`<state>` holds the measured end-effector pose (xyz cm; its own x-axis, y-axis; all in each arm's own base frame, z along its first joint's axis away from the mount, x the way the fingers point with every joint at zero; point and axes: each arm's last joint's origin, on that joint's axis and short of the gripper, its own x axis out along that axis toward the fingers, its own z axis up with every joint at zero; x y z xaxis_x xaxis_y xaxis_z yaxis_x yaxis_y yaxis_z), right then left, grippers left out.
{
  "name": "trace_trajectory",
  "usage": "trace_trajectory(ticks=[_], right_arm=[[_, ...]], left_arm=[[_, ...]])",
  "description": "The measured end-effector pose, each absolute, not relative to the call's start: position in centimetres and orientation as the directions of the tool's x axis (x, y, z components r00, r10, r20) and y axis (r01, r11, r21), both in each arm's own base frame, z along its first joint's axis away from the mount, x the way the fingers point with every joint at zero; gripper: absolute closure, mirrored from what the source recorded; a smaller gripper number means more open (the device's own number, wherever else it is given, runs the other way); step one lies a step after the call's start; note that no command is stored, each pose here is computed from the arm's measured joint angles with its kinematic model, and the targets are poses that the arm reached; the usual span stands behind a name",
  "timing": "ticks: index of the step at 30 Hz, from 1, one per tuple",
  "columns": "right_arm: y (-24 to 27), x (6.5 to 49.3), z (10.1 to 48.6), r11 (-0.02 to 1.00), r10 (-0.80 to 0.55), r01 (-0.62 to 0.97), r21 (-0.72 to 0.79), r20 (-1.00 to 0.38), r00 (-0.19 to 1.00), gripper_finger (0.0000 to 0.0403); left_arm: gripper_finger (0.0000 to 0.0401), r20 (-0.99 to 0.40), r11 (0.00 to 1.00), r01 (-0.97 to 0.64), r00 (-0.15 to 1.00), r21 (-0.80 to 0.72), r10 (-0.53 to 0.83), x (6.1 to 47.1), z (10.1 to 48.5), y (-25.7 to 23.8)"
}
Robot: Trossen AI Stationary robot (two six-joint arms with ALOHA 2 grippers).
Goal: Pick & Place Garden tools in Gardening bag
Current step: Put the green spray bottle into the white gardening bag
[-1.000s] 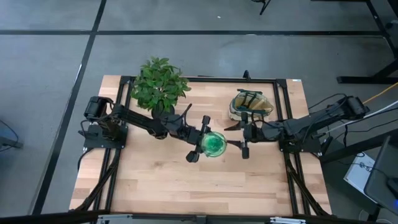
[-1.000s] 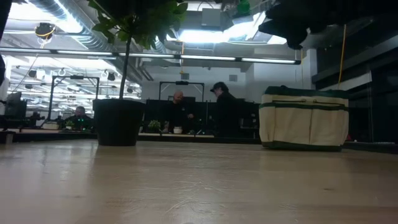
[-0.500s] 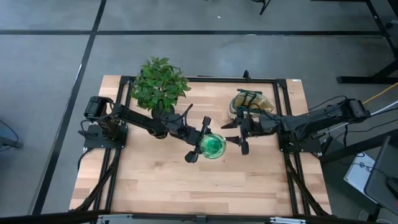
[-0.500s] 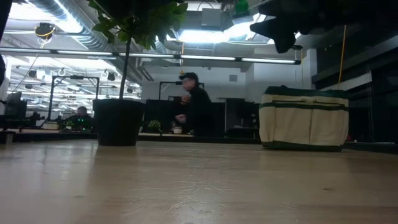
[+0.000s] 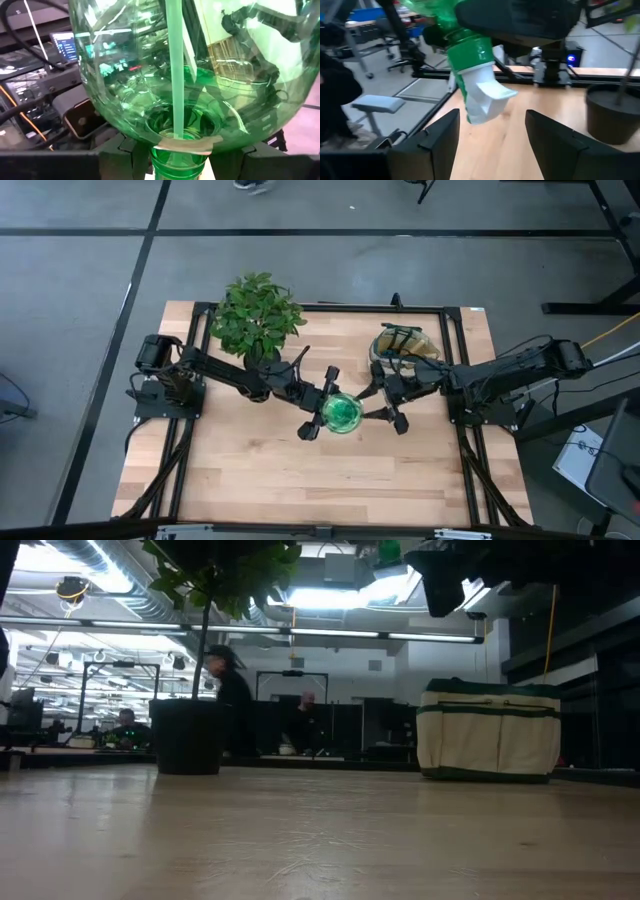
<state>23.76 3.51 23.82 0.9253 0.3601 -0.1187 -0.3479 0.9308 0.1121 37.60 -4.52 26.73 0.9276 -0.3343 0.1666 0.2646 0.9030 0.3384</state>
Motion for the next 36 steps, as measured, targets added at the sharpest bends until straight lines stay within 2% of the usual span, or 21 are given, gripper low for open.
trace_trajectory(ticks=[8, 13, 17, 22, 24, 27, 36], right_arm=[[3.9, 25.5, 24.4, 0.899, 0.436, -0.427, 0.098, -0.095, 0.895, 0.0173], [4.3, 26.4, 24.8, 0.846, 0.533, -0.526, 0.087, -0.091, 0.841, 0.0183], [4.4, 26.5, 25.0, 0.841, 0.54, -0.534, 0.08, -0.089, 0.837, 0.0229], [4.4, 26.5, 24.9, 0.845, 0.534, -0.527, 0.095, -0.095, 0.84, 0.0324], [4.4, 26.5, 24.8, 0.844, 0.535, -0.526, 0.106, -0.107, 0.838, 0.035], [4.4, 26.5, 24.7, 0.844, 0.535, -0.524, 0.114, -0.112, 0.838, 0.0352], [4.4, 26.3, 25.2, 0.843, 0.534, -0.519, 0.143, -0.097, 0.84, 0.0352]], left_arm=[[0.0244, 0.197, 0.902, 0.261, 0.919, 0.345, -0.341, 37.5, 27.0, -4.6], [0.0245, 0.196, 0.904, 0.273, 0.917, 0.328, -0.348, 37.5, 27.0, -4.7], [0.0235, 0.195, 0.906, 0.281, 0.915, 0.318, -0.352, 37.5, 27.0, -4.9], [0.0241, 0.186, 0.904, 0.291, 0.915, 0.314, -0.359, 37.5, 27.0, -4.9], [0.0242, 0.182, 0.903, 0.301, 0.913, 0.305, -0.366, 37.5, 26.9, -5.0], [0.0235, 0.173, 0.896, 0.32, 0.907, 0.308, -0.384, 37.5, 26.9, -5.0], [0.018, 0.103, 0.91, 0.294, 0.936, 0.294, -0.335, 37.6, 26.2, -4.8]])
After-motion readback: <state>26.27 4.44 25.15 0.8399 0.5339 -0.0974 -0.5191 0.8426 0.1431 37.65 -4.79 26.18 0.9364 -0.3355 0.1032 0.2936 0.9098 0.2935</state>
